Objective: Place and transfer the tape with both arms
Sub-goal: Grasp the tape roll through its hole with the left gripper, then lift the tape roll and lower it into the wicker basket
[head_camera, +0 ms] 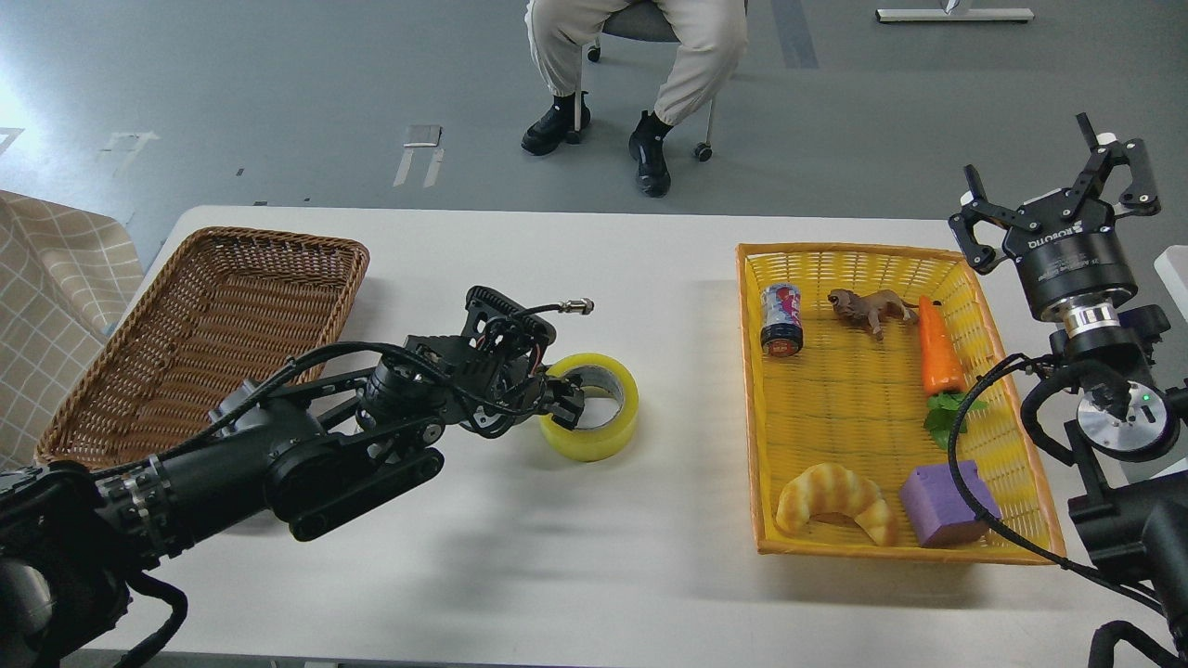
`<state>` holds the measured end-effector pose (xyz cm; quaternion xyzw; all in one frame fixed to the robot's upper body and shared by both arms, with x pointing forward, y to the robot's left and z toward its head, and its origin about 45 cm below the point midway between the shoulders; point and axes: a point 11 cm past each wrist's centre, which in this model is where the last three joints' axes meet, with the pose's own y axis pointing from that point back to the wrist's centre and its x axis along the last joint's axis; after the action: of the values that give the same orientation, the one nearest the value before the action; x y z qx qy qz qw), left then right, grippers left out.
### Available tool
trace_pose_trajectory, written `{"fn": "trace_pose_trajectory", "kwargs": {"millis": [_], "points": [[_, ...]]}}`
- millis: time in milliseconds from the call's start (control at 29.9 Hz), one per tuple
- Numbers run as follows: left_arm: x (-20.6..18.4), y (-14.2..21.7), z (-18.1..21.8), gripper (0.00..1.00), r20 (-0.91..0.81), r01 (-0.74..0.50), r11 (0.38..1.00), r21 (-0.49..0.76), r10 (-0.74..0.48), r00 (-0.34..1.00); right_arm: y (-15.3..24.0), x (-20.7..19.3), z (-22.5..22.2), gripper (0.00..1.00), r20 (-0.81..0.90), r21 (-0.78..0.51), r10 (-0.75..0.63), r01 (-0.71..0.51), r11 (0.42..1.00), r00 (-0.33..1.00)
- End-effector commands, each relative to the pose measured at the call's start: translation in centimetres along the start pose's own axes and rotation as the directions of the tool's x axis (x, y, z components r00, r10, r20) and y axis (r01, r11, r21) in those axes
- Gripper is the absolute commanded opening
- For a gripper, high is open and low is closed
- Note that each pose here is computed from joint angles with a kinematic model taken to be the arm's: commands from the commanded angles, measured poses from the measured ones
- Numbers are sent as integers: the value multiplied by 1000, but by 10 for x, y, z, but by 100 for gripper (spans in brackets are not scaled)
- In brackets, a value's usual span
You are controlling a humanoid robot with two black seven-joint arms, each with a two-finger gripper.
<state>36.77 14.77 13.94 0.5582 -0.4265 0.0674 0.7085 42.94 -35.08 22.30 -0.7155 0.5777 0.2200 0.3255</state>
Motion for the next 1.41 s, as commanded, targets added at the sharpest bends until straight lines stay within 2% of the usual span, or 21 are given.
{"fn": "trace_pose_trajectory", "kwargs": {"millis": [0, 201, 335, 569, 803, 870, 970, 1372], "points": [[18, 12, -7, 0, 25, -41, 999, 5, 41, 999, -1, -3, 2, 100, 6, 1, -6, 6, 1000, 1000], [61, 49, -33, 0, 60, -130, 991, 29, 128, 990, -1, -3, 3, 100, 9, -1, -5, 5, 1000, 1000], [90, 79, -70, 0, 28, -170, 982, 77, 169, 985, -2, -6, 7, 100, 19, -1, -10, 10, 1000, 1000], [107, 118, -124, 0, -13, -195, 967, 166, 199, 980, -2, -7, 14, 100, 34, -7, -10, 10, 1000, 999], [80, 148, -194, 0, -72, -135, 941, 309, 165, 984, -2, -9, 21, 100, 49, -10, -10, 10, 1000, 999], [75, 153, -202, 0, -80, -124, 937, 326, 158, 984, -2, -10, 21, 100, 50, -11, -10, 11, 1000, 999], [48, 164, -227, 0, -148, -69, 927, 368, 132, 980, -2, -9, 21, 100, 49, -10, -10, 10, 1000, 999], [-26, 175, -270, 0, -278, 89, 897, 433, 39, 960, -2, -11, 25, 100, 57, -14, -10, 11, 1000, 998]]}}
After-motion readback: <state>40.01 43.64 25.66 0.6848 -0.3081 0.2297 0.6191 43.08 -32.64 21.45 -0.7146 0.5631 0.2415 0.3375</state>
